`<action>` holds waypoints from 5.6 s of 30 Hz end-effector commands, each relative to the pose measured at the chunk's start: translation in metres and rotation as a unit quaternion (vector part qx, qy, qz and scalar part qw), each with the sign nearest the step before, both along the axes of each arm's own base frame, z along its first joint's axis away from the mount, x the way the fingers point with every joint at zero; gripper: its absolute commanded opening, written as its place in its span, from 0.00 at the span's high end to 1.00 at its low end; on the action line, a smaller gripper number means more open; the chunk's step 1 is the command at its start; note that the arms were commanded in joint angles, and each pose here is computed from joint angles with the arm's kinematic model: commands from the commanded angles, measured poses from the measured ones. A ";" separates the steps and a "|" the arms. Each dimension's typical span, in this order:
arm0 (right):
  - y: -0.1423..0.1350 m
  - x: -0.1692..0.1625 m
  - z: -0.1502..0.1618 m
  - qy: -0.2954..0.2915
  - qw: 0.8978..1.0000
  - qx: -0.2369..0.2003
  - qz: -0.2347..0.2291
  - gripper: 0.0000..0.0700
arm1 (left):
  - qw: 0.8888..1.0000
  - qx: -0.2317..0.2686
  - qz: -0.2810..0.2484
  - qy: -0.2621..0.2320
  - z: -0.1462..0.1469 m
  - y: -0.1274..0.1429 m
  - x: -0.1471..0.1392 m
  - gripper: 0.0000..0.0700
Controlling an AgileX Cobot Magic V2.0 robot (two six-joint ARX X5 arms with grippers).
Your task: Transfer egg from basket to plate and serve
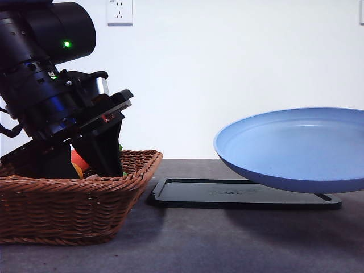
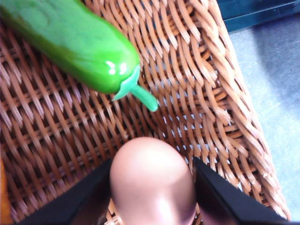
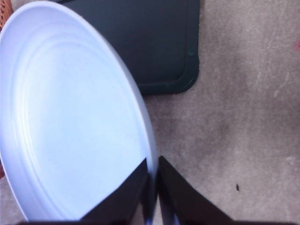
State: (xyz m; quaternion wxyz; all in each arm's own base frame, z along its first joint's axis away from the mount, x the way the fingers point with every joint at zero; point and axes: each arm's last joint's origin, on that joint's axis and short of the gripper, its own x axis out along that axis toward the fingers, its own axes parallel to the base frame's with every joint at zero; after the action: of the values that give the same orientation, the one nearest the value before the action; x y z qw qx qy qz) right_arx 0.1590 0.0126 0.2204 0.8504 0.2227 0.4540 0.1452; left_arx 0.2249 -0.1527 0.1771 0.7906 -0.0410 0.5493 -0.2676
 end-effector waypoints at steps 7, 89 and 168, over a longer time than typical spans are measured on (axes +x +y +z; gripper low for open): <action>0.000 0.002 0.003 -0.008 1.000 0.002 -0.001 1.00 | 0.998 0.028 -0.048 0.002 0.039 -0.010 0.012 0.72; 0.026 0.099 -0.052 0.143 0.982 0.101 0.069 1.00 | 0.950 -0.044 -0.137 -0.277 0.223 0.006 -0.056 0.34; 0.073 0.003 0.033 -0.347 0.916 -0.199 -0.012 1.00 | 0.886 -0.013 0.169 -0.432 0.110 0.120 -0.106 1.00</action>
State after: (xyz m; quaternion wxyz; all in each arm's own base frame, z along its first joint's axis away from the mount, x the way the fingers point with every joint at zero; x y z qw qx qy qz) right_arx 0.1618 0.0841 0.2537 0.9804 -0.0259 0.1628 0.1081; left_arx 0.1209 -0.0329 0.2853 0.9810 -0.0099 0.1477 -0.1256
